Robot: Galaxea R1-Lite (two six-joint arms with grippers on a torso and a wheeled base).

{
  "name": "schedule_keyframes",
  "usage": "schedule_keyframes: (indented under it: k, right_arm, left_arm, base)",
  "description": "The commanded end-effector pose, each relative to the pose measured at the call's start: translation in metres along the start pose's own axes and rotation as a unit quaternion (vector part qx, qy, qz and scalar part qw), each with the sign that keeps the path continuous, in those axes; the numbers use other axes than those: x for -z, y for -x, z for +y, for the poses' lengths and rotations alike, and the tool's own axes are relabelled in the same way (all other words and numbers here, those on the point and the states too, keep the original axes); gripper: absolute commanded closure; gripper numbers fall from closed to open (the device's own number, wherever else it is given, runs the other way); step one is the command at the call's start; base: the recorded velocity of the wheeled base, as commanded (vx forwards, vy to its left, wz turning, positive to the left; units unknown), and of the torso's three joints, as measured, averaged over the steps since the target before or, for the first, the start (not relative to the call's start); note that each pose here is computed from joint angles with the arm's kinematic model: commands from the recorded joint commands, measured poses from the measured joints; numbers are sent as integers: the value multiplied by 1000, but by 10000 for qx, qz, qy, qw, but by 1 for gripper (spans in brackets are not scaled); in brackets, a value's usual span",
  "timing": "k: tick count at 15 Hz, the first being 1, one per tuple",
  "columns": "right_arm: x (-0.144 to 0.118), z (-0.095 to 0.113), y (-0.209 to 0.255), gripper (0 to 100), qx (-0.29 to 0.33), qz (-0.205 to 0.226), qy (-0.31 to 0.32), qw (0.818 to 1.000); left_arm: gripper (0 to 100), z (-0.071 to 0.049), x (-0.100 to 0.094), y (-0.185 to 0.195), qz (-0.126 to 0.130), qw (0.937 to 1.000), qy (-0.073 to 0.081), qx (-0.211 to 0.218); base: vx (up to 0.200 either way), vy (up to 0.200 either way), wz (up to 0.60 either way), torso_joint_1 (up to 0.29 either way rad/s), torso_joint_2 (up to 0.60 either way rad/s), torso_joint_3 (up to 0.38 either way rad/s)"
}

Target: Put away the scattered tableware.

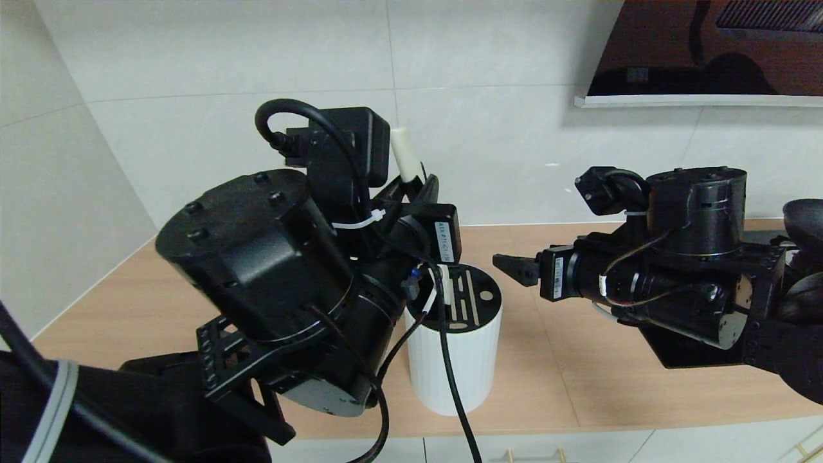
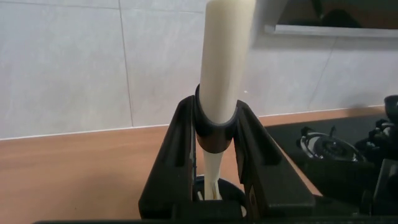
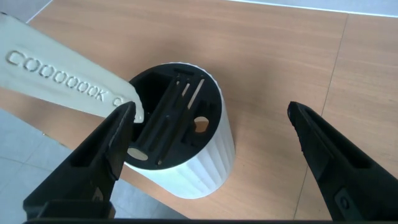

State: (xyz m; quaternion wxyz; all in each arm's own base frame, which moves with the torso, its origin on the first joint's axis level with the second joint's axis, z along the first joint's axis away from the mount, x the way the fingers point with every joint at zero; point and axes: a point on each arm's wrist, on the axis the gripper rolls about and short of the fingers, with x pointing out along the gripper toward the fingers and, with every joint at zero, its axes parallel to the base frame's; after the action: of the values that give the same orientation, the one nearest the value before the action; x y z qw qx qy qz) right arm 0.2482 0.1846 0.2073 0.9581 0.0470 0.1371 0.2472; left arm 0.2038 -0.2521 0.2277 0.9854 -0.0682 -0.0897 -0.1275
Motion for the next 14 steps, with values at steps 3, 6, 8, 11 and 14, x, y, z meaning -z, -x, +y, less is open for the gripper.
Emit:
schedule_keyframes:
  k: [3, 6, 8, 11, 14]
  right_arm:
    - [1, 0, -1, 0, 0, 17, 1, 10000]
    - [1, 0, -1, 0, 0, 17, 1, 10000]
    - [2, 0, -2, 0, 10, 30, 3, 10000]
    - [2, 0, -2, 0, 12, 38, 4, 10000]
    - [3, 0, -3, 0, 16, 60, 7, 10000]
  left_arm:
    - [100, 0, 8, -3, 78, 9999, -72, -39]
    - [100, 1, 9, -5, 92, 9999, -101, -75]
    - [100, 2, 12, -7, 119, 9998, -130, -104]
    - [100, 0, 27, -13, 268, 9993, -238, -143]
    - [100, -3, 42, -17, 418, 9985, -333, -146]
  base:
    - [0, 0, 0, 0, 0, 0]
    - [0, 0, 0, 0, 0, 0]
    - [0, 0, 0, 0, 0, 0]
    - [0, 0, 0, 0, 0, 0]
    - [0, 0, 0, 0, 0, 0]
